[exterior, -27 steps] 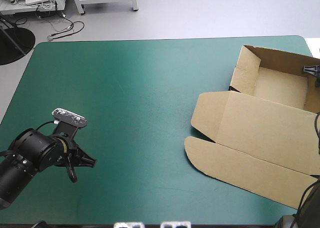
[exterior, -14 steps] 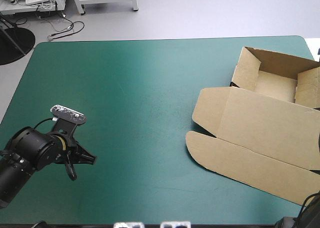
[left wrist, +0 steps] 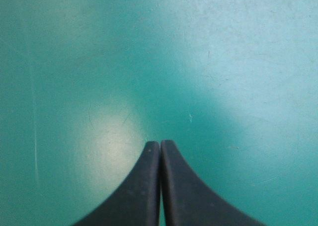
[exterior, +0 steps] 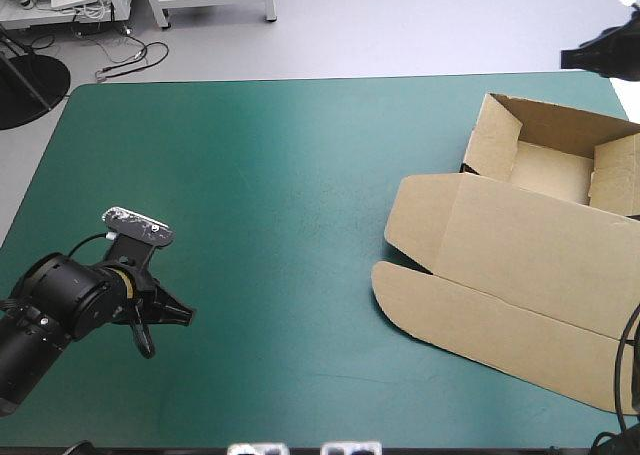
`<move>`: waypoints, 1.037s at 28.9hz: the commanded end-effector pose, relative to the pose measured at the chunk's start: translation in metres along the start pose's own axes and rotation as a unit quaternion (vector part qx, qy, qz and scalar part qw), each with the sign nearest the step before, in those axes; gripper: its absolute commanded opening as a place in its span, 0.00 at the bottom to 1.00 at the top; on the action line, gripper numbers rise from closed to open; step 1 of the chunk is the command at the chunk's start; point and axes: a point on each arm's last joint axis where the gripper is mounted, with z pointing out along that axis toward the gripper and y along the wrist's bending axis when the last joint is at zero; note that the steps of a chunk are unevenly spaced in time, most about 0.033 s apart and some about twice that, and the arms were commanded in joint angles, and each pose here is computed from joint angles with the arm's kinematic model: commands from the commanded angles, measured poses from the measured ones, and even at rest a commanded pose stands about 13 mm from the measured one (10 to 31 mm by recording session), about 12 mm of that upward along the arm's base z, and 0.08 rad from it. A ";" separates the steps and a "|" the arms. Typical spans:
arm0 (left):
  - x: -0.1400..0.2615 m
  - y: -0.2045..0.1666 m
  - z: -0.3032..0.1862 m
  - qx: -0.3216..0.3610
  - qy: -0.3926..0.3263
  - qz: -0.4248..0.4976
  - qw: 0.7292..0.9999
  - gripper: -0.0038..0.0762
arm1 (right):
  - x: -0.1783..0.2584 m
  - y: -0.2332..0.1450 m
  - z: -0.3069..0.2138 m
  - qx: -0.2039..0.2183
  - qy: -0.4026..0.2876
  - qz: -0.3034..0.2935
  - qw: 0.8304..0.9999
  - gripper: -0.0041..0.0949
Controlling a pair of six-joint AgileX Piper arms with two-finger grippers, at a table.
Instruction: Fold the box
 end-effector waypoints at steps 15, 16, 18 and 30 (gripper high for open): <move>-0.007 -0.001 -0.008 0.018 -0.041 -0.008 0.999 0.04 | 0.143 0.107 -0.064 -0.013 0.067 -0.094 0.993 0.04; -0.006 -0.002 -0.007 0.019 -0.040 -0.008 0.999 0.04 | 0.157 0.108 -0.066 -0.014 0.076 -0.093 0.993 0.04; -0.004 -0.003 -0.005 0.028 -0.043 -0.010 0.999 0.04 | 0.179 0.110 -0.069 -0.016 0.086 -0.091 0.992 0.04; 0.009 0.003 -0.024 0.029 -0.082 0.000 0.996 0.04 | 0.224 0.113 -0.078 -0.010 0.076 -0.055 0.996 0.04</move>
